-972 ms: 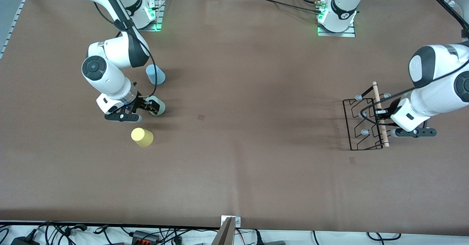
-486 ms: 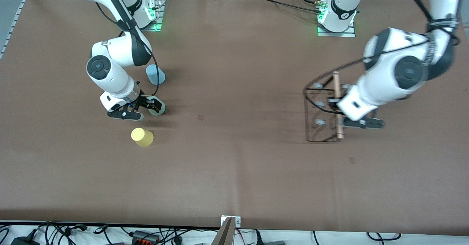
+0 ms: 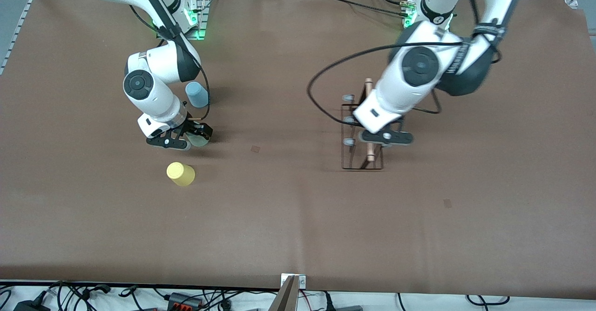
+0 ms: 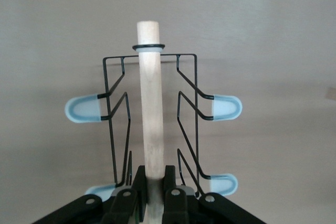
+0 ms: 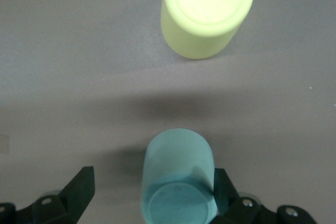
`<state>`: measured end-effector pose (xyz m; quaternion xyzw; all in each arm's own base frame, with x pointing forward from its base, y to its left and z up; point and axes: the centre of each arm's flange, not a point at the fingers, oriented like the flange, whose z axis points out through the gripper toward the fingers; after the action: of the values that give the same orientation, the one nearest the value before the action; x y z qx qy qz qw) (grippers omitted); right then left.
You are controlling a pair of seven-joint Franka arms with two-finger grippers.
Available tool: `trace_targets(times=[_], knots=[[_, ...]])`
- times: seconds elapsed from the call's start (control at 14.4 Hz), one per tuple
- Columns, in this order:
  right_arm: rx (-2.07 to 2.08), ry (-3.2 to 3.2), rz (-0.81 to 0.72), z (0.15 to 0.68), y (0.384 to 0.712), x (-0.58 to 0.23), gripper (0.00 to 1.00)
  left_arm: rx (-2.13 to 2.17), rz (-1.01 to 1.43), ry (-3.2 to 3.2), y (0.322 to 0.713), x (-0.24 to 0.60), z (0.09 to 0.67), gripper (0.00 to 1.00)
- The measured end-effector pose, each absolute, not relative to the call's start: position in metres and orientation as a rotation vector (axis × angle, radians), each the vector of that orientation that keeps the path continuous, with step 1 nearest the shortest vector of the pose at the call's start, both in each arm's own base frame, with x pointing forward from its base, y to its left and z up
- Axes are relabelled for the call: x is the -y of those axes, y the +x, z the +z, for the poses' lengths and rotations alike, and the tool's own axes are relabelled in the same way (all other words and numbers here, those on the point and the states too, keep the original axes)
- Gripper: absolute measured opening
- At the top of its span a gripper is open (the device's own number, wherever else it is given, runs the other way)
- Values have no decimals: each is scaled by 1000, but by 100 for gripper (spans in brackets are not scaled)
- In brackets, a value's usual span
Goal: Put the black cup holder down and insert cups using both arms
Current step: 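Place the holder using the left gripper while the right gripper grips the cup, then open the left gripper off the holder while the right gripper lifts the cup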
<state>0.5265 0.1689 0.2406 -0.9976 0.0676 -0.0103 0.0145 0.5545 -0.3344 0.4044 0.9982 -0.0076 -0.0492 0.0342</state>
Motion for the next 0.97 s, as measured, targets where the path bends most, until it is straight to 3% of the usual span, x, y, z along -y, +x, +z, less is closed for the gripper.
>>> trace_targets(times=[0.49, 0.76, 0.97], knots=[[-212, -3107, -27, 233, 521, -167, 100, -38, -88, 3096, 532, 416, 352, 16], [-213, -3108, -23, 232, 518, -166, 65, -50, -70, 3087, 524, 436, 334, 16], [-212, -3109, -22, 232, 518, -166, 65, -54, -70, 3085, 525, 437, 332, 19]])
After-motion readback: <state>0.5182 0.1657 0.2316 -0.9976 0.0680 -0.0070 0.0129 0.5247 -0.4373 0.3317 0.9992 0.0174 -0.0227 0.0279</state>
